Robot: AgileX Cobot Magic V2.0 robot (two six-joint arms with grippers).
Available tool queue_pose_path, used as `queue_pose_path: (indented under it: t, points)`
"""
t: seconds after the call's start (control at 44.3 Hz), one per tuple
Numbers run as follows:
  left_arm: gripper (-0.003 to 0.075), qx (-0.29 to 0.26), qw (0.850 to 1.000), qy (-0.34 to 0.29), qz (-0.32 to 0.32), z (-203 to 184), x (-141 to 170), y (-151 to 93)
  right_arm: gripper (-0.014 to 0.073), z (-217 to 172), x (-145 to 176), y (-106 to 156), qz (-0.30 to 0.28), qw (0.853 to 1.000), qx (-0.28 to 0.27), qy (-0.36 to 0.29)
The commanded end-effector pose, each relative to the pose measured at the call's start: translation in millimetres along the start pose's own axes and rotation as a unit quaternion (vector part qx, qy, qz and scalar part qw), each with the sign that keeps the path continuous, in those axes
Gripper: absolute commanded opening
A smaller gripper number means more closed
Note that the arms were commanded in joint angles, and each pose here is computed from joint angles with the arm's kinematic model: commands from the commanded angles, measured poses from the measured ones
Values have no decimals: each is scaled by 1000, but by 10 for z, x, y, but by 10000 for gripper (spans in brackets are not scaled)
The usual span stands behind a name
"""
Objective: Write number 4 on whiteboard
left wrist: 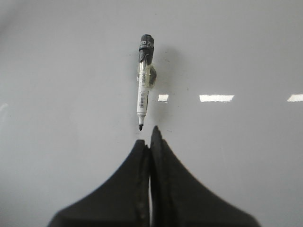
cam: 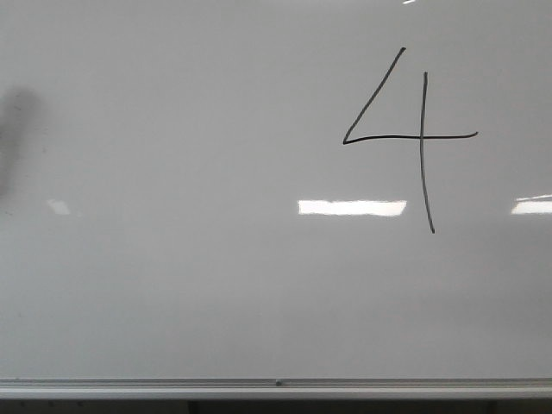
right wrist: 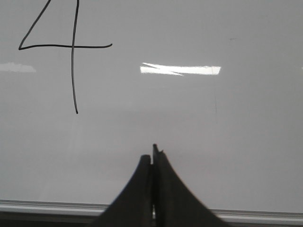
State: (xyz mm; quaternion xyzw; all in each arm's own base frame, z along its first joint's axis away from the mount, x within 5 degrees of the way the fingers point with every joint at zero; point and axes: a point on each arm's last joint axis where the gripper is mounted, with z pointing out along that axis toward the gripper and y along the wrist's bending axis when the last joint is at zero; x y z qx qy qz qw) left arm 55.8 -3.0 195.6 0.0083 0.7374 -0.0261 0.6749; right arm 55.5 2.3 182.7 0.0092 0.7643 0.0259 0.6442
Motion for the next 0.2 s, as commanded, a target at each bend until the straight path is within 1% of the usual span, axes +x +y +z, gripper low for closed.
queue_pose_path:
  t: [0.0,0.181]
  points:
    - [-20,1,999,-48,-11,-10,-67,0,-105,-31,-122,-3,0,999,4,-53]
    - [-20,1,999,-48,-11,-10,-67,0,-105,-31,-122,-3,0,999,4,-53]
